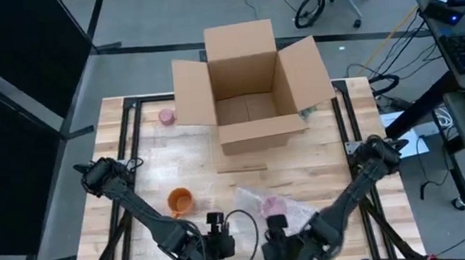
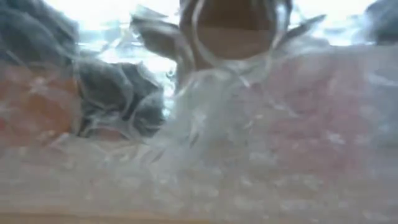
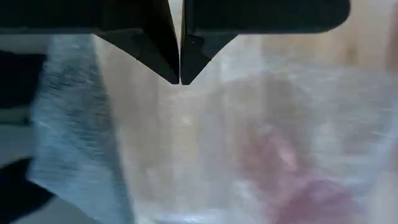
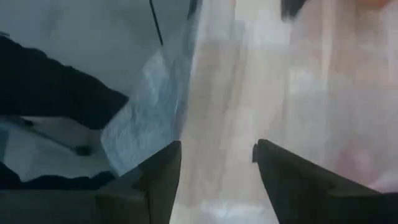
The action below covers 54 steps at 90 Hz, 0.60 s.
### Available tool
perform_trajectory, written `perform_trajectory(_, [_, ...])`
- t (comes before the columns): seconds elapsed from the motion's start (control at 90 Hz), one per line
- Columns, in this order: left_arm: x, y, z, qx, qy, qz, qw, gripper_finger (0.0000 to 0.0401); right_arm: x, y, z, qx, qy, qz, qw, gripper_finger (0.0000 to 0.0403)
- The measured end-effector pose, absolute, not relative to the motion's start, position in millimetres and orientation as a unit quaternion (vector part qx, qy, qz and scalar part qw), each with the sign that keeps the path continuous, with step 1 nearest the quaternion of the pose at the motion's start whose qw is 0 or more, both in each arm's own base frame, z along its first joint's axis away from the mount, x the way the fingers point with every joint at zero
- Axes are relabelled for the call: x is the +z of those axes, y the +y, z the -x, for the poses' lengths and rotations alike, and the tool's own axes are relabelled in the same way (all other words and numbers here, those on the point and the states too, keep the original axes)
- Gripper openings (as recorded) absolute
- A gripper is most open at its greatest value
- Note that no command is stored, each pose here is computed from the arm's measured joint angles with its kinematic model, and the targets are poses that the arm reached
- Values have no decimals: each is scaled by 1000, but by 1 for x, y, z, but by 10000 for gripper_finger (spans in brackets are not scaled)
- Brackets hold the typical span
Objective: Wrap mug
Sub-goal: Wrap the pink cup with the bubble wrap
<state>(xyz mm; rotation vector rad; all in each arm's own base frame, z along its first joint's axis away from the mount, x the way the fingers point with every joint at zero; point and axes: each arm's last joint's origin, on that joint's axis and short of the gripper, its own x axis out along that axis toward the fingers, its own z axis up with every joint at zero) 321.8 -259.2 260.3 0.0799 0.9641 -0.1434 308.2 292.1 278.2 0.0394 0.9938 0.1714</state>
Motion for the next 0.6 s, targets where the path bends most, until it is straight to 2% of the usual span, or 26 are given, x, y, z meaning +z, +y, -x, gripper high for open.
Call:
perform_trajectory(0.144, [259,-269,-323,-127,472,-2,873,69,264,311,-283,43,472,-30,880,196])
perform_trajectory(0.322, [252,-293,-308,-166,473,-11,865,145,245,327,-256,-4,462,-51,886,196])
perform_trajectory(0.433, [238,-315,-298,-155,459,-30,874,156,240,334,-244,-26,443,-58,894,196])
perform_trajectory(0.6, [209,-336,-295,-140,453,-39,880,145,240,337,-238,-50,406,-46,911,196])
